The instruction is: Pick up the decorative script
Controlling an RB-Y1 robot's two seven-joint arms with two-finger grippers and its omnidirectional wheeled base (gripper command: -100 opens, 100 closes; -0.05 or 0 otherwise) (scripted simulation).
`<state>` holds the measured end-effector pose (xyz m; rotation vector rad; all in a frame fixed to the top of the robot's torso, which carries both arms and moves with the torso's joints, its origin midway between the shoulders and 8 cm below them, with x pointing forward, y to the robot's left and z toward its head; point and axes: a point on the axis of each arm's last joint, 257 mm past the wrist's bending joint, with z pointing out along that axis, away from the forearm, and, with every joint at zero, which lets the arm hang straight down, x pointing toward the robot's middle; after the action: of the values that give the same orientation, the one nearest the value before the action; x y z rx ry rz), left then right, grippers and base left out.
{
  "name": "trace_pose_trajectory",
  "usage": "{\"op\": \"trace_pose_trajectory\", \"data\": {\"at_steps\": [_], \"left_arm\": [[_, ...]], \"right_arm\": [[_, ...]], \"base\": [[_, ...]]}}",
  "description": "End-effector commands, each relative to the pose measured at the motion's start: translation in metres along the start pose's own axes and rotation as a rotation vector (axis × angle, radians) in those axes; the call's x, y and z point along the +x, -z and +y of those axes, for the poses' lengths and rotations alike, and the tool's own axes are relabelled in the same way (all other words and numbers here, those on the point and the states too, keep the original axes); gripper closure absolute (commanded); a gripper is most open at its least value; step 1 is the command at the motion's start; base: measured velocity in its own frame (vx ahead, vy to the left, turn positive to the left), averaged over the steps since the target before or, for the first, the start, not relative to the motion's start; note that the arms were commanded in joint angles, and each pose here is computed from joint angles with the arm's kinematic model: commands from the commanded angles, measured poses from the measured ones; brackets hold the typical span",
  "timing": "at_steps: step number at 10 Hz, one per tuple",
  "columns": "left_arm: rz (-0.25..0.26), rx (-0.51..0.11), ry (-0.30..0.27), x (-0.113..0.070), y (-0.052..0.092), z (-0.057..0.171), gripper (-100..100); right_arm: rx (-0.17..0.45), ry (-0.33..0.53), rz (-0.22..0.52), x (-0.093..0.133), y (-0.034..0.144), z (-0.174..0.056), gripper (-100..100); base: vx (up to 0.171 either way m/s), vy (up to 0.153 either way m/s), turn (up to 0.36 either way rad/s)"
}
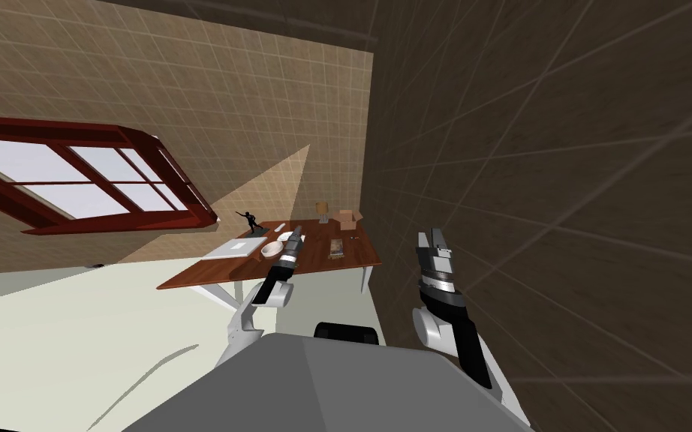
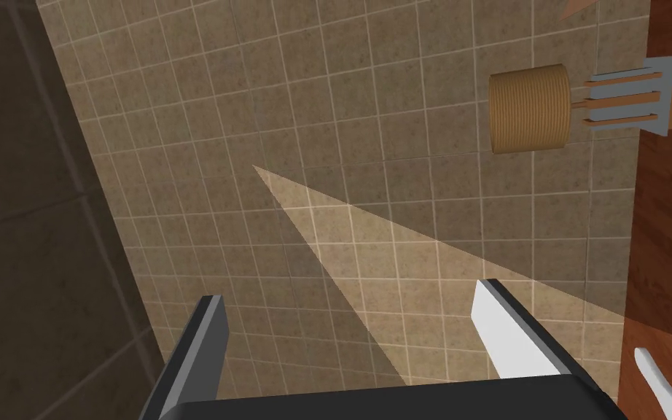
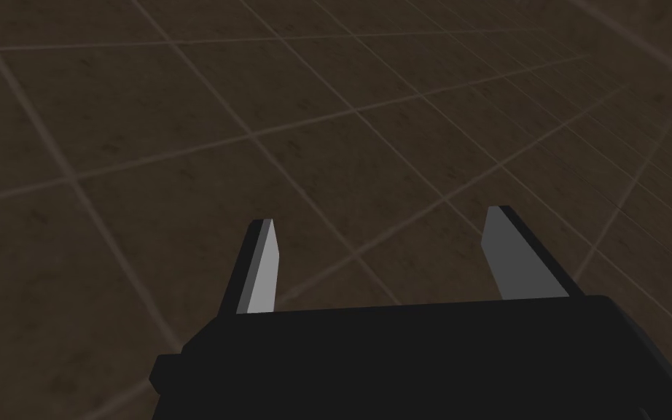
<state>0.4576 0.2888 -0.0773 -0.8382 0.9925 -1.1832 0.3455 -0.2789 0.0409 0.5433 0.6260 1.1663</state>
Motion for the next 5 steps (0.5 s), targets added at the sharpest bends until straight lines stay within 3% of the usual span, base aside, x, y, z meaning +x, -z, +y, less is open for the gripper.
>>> {"op": "trace_pose_trajectory", "data": {"at_steps": [1,5], "left_arm": [[0.005,-0.038,0.007,0.002,-0.003,0.014,-100],[0.021,-0.148,0.031,0.010,-0.015,0.051,-100]], "right_arm": [[0.000,0.000,0.000,0.000,0.000,0.000,0],[0.000,0.000,0.000,0.000,0.000,0.000,0]], "base": [[0.002,0.008,-0.013],[0.003,0.008,-0.017]]}}
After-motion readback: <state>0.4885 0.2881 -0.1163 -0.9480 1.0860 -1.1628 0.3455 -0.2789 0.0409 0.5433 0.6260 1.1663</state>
